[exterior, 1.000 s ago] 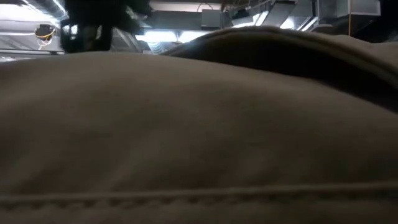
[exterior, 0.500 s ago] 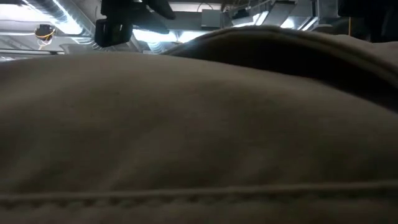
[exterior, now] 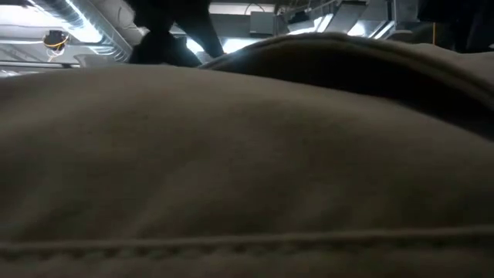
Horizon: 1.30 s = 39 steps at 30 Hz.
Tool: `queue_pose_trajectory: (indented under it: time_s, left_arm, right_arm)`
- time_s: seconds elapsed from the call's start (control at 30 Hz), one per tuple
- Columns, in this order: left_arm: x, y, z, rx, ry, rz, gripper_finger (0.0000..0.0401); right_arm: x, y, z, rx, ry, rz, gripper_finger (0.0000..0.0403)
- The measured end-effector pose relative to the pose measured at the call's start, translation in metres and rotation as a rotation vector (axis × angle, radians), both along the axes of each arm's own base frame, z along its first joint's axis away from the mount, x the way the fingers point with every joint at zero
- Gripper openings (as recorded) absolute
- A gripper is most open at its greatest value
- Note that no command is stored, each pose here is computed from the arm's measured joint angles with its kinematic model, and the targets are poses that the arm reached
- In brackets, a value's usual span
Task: Fold Laundry from Bin
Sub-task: Fold the light brown shorts
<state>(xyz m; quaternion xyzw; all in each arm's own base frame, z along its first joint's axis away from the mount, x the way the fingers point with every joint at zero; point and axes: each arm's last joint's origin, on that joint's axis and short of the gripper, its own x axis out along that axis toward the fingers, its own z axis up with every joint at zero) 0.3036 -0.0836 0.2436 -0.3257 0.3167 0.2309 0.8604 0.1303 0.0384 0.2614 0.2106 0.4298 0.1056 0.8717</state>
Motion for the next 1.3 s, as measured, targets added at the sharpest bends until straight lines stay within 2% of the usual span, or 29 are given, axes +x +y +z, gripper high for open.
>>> queue_pose_trajectory:
  time_s: [0.27, 0.47, 0.57, 0.67, 1.07, 1.3]
  left_arm:
    - [0.001, 0.043, -0.006, -0.040, 0.118, 0.093, 0.0151]
    - [0.005, 0.051, -0.006, -0.223, 0.123, -0.004, 0.0138]
    - [0.009, 0.039, -0.001, -0.274, 0.056, -0.080, 0.0132]
    - [0.012, 0.022, 0.005, -0.272, -0.018, -0.145, 0.0131]
    - [-0.004, -0.045, 0.008, -0.099, -0.080, -0.323, 0.0130]
    - [-0.014, -0.095, 0.003, -0.013, -0.164, -0.500, 0.0130]
  right_arm:
    - [0.000, 0.000, 0.000, -0.001, 0.004, 0.000, 0.0117]
    - [-0.001, 0.001, 0.000, 0.026, 0.017, 0.022, 0.0117]
    - [-0.001, 0.002, 0.000, 0.049, 0.022, 0.044, 0.0117]
    - [-0.001, 0.002, 0.000, 0.050, 0.022, 0.045, 0.0117]
    - [-0.001, 0.002, 0.000, 0.050, 0.021, 0.045, 0.0117]
    - [-0.001, 0.002, 0.000, 0.050, 0.022, 0.045, 0.0117]
